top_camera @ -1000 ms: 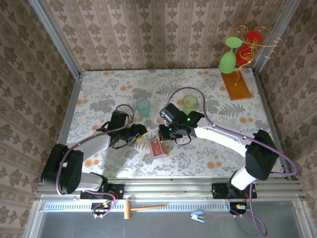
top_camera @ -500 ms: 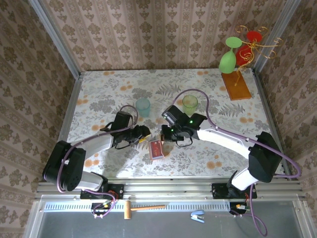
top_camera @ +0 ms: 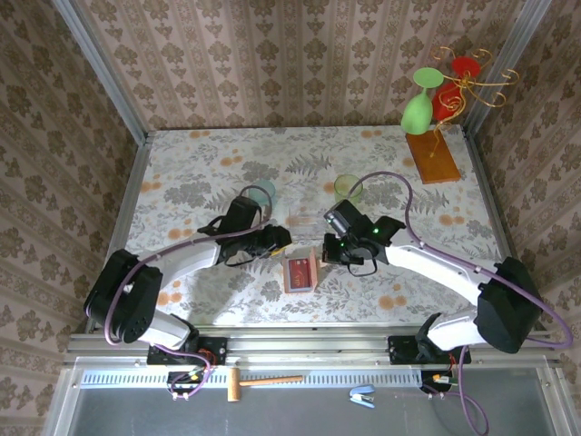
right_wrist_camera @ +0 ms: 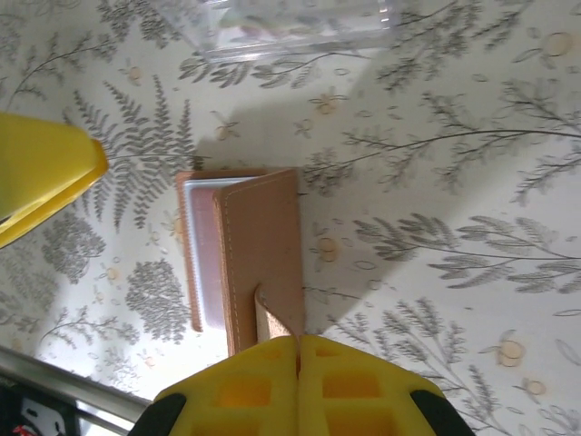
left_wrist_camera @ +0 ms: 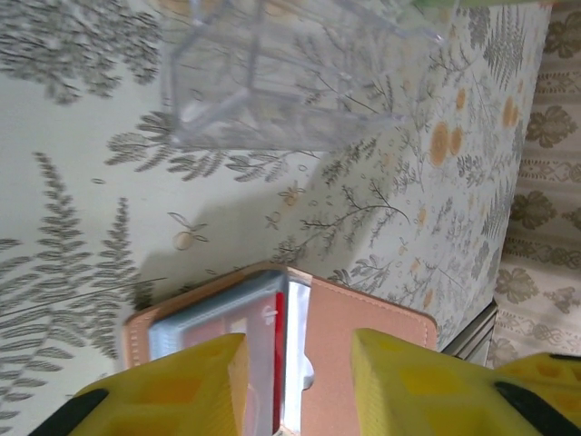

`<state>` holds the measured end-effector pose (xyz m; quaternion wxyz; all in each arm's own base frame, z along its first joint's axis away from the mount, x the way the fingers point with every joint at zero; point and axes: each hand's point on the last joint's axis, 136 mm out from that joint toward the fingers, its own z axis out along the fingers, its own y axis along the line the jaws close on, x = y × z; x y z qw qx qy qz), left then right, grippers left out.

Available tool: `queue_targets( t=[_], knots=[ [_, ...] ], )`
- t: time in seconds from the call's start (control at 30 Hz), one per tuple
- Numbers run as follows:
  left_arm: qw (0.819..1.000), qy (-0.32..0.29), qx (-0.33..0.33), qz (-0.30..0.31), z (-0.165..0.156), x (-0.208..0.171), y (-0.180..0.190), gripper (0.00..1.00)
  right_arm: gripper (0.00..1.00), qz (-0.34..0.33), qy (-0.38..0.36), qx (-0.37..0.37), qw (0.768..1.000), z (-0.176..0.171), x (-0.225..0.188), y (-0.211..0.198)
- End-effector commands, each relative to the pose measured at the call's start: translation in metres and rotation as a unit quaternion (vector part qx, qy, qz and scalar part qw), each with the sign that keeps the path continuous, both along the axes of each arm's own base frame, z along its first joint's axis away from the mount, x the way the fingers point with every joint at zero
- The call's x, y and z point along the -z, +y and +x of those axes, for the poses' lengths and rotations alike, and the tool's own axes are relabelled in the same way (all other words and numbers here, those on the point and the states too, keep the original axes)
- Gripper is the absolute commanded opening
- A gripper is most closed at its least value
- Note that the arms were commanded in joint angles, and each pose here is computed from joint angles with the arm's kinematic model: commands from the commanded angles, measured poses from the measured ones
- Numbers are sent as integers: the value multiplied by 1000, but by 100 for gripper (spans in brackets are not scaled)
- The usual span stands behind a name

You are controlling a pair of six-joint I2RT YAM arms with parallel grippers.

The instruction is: Take the credit cards out of the card holder

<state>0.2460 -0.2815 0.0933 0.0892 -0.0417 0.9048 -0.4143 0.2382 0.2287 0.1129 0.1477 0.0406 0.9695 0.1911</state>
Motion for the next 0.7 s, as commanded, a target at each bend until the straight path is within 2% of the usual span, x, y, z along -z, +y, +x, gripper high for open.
queue_targets(
  t=[0.0, 0.2, 0.47, 0.67],
  knots=[
    [1000, -8, 14, 3, -1, -5, -15, 34, 0, -35, -1, 10, 999, -4, 8, -25],
    [999, 2, 39, -4, -13, 0, -45, 31, 0, -48, 14, 23, 999, -7, 31, -46],
    [997, 11, 78, -5, -29, 7, -84, 30, 0, -52, 31, 20, 998, -6, 61, -48],
    [997, 23, 75, 6, -37, 16, -82, 28, 0, -20, 45, 10, 999, -2, 76, -30]
  ],
)
